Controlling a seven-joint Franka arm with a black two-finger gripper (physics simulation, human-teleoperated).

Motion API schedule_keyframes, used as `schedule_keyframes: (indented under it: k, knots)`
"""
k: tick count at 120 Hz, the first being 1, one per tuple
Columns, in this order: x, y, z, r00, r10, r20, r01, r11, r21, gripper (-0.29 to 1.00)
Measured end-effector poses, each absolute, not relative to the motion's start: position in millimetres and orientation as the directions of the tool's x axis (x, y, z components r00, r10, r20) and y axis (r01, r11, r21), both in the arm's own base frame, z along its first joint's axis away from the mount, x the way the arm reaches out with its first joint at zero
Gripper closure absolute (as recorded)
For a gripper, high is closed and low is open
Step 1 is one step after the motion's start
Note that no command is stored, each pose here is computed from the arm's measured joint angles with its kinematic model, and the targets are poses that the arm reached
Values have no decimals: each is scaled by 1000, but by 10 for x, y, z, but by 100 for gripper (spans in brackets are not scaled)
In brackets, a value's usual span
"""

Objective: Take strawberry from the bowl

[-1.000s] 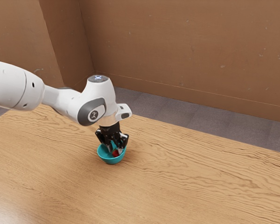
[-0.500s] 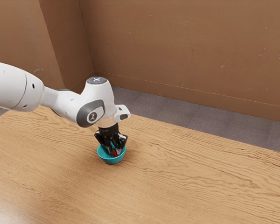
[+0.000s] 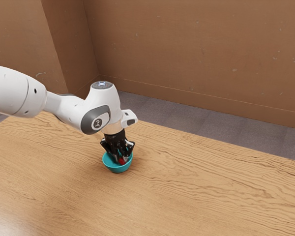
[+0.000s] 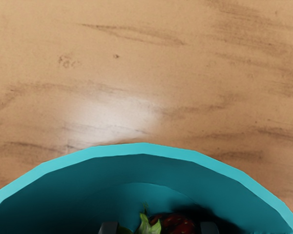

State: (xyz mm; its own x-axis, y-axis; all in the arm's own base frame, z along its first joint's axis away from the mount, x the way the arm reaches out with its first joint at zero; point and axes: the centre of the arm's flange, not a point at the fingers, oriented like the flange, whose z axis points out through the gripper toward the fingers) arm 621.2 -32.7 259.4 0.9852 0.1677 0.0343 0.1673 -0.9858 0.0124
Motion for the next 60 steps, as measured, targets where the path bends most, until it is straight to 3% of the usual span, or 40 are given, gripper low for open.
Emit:
schedule_keyframes:
  k: [60]
  knots:
    - [6054,-412,3132,977,184,104,186,-982,-10,69]
